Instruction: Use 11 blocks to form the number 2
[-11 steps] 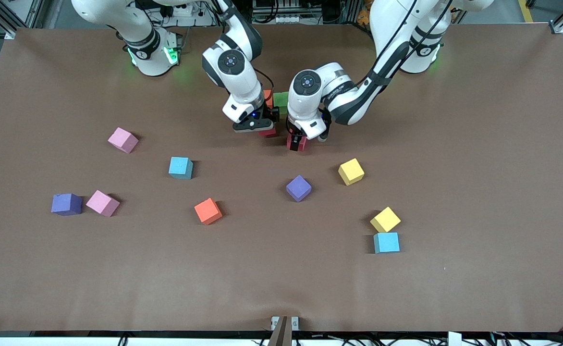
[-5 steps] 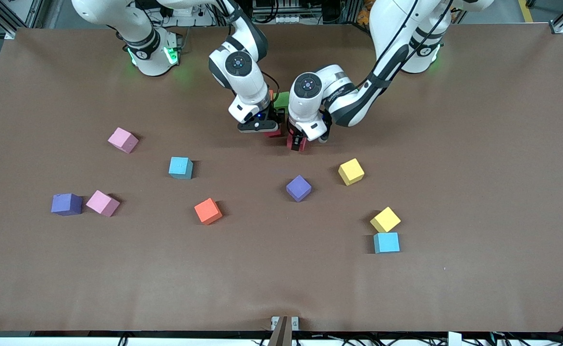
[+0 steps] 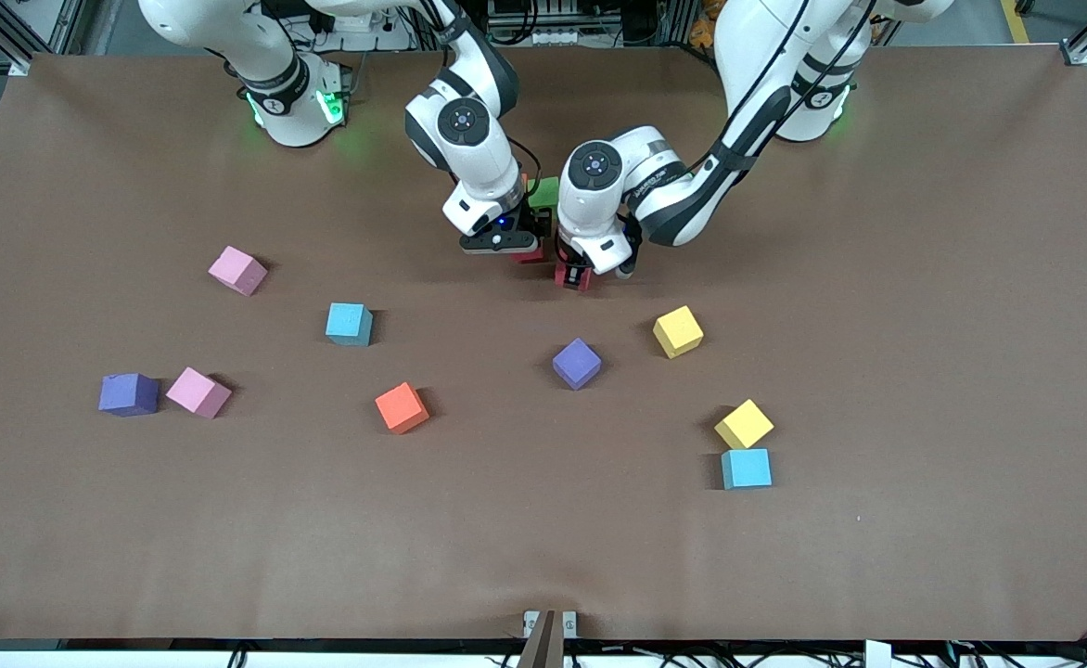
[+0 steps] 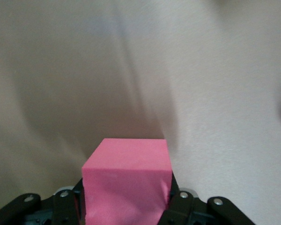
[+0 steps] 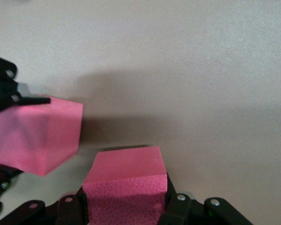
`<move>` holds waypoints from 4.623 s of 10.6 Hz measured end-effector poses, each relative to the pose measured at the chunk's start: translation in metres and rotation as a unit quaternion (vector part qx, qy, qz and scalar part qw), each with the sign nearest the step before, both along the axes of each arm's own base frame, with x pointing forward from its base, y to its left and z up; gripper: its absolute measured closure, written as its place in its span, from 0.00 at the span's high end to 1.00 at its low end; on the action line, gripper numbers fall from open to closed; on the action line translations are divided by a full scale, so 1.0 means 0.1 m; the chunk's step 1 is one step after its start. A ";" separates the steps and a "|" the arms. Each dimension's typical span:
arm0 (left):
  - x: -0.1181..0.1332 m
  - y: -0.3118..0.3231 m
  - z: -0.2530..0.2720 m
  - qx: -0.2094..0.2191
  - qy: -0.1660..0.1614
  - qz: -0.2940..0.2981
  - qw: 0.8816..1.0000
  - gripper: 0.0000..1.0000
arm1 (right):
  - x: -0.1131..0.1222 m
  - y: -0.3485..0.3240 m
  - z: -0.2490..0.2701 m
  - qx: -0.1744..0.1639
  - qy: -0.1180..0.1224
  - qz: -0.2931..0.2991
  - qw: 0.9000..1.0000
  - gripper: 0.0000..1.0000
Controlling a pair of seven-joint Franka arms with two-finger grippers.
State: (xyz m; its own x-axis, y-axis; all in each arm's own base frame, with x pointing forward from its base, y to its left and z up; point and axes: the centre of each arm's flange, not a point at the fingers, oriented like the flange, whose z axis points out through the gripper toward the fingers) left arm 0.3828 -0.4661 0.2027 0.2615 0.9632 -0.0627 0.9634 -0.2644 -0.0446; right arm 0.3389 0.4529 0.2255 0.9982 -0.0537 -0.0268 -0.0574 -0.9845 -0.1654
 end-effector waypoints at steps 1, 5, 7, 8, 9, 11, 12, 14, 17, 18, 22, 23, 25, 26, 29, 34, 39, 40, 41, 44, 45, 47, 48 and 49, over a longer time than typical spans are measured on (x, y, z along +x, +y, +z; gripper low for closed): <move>0.12 0.06 0.07 -0.002 -0.006 -0.018 1.000 0.62 | 0.00 0.00 0.00 0.000 0.000 0.000 1.000 0.57; 0.56 0.32 0.31 0.009 -0.011 -0.088 0.996 0.62 | 0.00 0.00 -0.02 -0.001 0.000 0.000 1.000 0.57; 0.60 0.30 0.39 0.019 -0.004 -0.132 0.991 0.62 | 0.01 0.06 -0.04 -0.001 0.000 0.003 1.000 0.57; 0.62 0.29 0.43 0.021 -0.001 -0.165 0.986 0.62 | 0.02 0.11 -0.06 -0.002 0.002 0.005 1.000 0.57; 0.65 0.28 0.47 0.021 -0.002 -0.193 0.981 0.62 | 0.05 0.16 -0.07 -0.012 0.011 0.010 1.000 0.57; 0.66 0.28 0.49 0.019 -0.002 -0.234 0.972 0.62 | 0.11 0.27 -0.02 -0.031 0.028 0.020 0.999 0.57; 0.67 0.27 0.51 0.018 -0.002 -0.252 0.968 0.62 | 0.08 0.31 -0.03 -0.034 0.031 0.025 0.999 0.57; 0.71 0.26 0.59 0.023 0.005 -0.293 0.956 0.62 | 0.02 0.36 -0.10 -0.038 0.033 0.031 0.998 0.57; 0.80 0.20 0.77 0.016 -0.004 -0.359 0.933 0.62 | -0.02 0.40 -0.14 -0.040 0.034 0.030 0.998 0.57; 0.78 0.17 0.79 0.013 -0.005 -0.378 0.926 0.62 | -0.01 0.41 -0.14 -0.040 0.035 0.024 0.998 0.57; 0.73 0.09 0.93 0.006 -0.016 -0.414 0.910 0.62 | -0.02 0.47 -0.18 -0.041 0.035 0.016 0.998 0.57; 0.73 0.09 0.95 0.006 -0.018 -0.423 0.906 0.62 | -0.07 0.50 -0.21 -0.043 0.036 0.016 0.998 0.57; 0.72 0.09 0.94 0.006 -0.017 -0.428 0.904 0.62 | -0.13 0.54 -0.24 -0.044 0.037 0.017 0.998 0.57; 0.72 0.09 0.94 0.006 -0.017 -0.429 0.903 0.62 | -0.13 0.54 -0.24 -0.044 0.036 0.017 0.998 0.57; 0.69 0.09 0.91 0.005 -0.015 -0.446 0.895 0.62 | -0.14 0.55 -0.24 -0.044 0.037 0.012 0.998 0.57; 0.75 0.13 0.94 0.000 -0.019 -0.442 0.897 0.62 | -0.15 0.56 -0.24 -0.045 0.038 0.011 0.998 0.57; 1.21 0.56 1.07 -0.002 -0.032 -0.396 0.918 0.62 | -0.18 0.57 -0.25 -0.047 0.039 0.013 0.998 0.57; 1.32 0.66 1.11 -0.003 -0.036 -0.393 0.919 0.62 | -0.19 0.57 -0.25 -0.048 0.040 0.014 0.998 0.57; 1.50 0.80 1.21 -0.005 -0.047 -0.396 0.917 0.62 | -0.21 0.58 -0.25 -0.048 0.040 0.015 0.998 0.57; 1.77 1.11 1.30 -0.006 -0.057 -0.411 0.910 0.62 | -0.23 0.59 -0.25 -0.049 0.040 0.018 0.998 0.57; 1.80 1.16 1.29 -0.006 -0.056 -0.413 0.909 0.62 | -0.24 0.60 -0.25 -0.050 0.040 0.019 0.998 0.57; 1.79 1.13 1.30 -0.007 -0.056 -0.417 0.907 0.62 | -0.24 0.60 -0.25 -0.050 0.040 0.019 0.998 0.57; 1.77 1.10 1.32 -0.006 -0.052 -0.420 0.906 0.62 | -0.24 0.60 -0.25 -0.050 0.040 0.019 0.998 0.57; 1.75 1.08 1.34 -0.003 -0.045 -0.424 0.905 0.62 | -0.24 0.60 -0.26 -0.050 0.040 0.020 0.998 0.57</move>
State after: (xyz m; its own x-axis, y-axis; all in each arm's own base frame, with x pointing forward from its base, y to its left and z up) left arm 0.5581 -0.3581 0.3367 0.9103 0.4138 -0.0097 0.4139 -0.9099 0.0280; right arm 0.3144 0.5125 0.1999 0.9944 -0.0212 -0.1034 -0.0277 -0.9977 -0.0618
